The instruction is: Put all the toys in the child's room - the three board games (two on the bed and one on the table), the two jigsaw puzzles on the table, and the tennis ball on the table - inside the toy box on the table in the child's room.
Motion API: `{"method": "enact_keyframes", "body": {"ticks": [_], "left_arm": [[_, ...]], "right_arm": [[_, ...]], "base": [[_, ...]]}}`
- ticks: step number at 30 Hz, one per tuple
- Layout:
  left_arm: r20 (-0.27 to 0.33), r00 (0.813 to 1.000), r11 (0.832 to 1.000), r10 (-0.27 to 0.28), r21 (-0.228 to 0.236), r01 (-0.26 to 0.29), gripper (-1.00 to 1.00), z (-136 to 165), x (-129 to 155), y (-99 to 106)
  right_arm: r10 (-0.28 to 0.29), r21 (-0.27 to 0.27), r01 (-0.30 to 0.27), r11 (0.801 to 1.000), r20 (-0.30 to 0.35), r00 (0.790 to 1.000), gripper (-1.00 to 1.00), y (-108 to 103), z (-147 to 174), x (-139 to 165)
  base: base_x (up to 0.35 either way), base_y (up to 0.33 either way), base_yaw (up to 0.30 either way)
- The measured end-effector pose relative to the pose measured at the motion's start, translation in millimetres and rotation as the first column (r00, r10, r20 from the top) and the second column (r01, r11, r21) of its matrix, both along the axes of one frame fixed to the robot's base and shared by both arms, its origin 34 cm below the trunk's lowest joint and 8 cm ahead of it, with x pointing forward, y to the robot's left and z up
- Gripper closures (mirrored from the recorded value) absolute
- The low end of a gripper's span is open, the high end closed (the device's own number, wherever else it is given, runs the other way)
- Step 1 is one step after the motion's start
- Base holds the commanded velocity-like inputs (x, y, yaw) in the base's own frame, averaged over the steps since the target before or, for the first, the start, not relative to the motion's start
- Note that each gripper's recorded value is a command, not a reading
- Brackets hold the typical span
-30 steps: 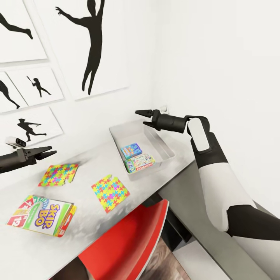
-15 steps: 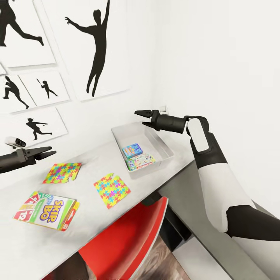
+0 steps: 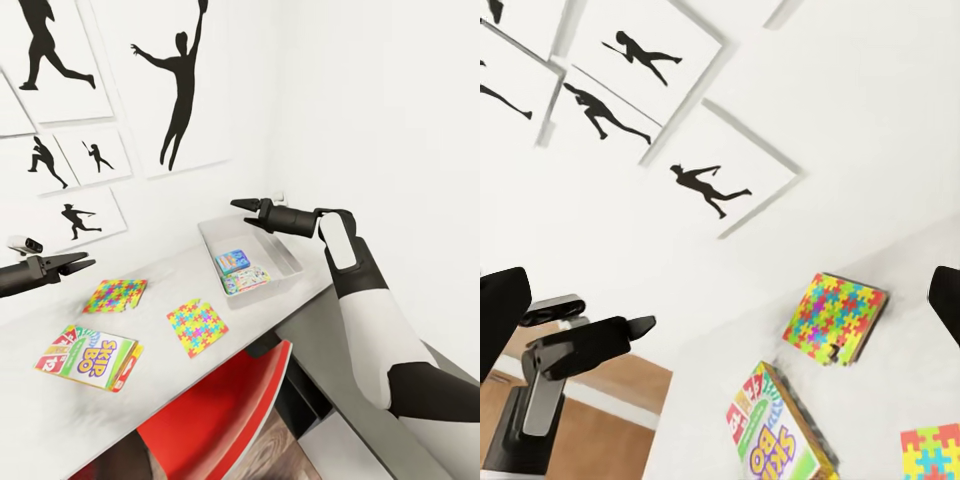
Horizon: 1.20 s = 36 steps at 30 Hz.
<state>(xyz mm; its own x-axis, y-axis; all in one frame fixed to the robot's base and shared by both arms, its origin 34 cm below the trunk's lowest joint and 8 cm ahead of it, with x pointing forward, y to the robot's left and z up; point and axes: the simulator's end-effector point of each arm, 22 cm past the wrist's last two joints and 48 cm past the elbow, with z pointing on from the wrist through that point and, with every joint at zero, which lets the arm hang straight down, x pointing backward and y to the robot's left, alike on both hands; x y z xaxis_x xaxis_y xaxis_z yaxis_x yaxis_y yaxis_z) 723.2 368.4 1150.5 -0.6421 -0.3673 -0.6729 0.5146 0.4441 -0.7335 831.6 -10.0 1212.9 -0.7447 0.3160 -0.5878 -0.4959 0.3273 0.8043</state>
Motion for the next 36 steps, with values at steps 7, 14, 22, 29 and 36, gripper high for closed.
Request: {"method": "enact_keyframes", "body": {"ticks": [7, 14, 22, 29, 36], "left_arm": [[0.011, 1.000, 1.000, 0.000, 0.000, 0.000, -1.00, 6.7, -2.2, 0.0], [0.022, 1.000, 1.000, -0.001, 0.000, 0.001, -1.00, 13.4, -4.3, -0.3], [0.034, 0.999, 1.000, -0.001, 0.001, 0.001, -1.00, 20.7, -6.5, -0.3], [0.040, 0.999, 1.000, -0.001, 0.001, 0.001, -1.00, 24.6, -7.8, -0.4], [0.043, 0.999, 1.000, -0.001, 0.001, 0.001, -1.00, 26.1, -8.4, -0.3]], "right_arm": [[-0.001, 0.002, 0.001, 1.000, 0.021, 1.000, -1.00, -0.5, 10.1, -4.7], [-0.002, 0.001, 0.002, 1.000, 0.034, 0.999, -1.00, -1.3, 18.4, -7.5], [-0.003, 0.002, 0.003, 1.000, 0.047, 0.999, -1.00, -1.5, 27.5, -10.4], [-0.002, 0.001, 0.002, 1.000, 0.050, 0.999, -1.00, -1.0, 30.5, -12.5], [-0.002, 0.000, 0.002, 1.000, 0.054, 0.999, -1.00, -0.6, 32.6, -13.1]], "base": [[0.000, -0.001, 0.092], [0.000, -0.001, 0.093], [-0.103, -0.148, 0.101], [-0.045, -0.053, 0.059], [-0.019, -0.002, 0.180]]}}
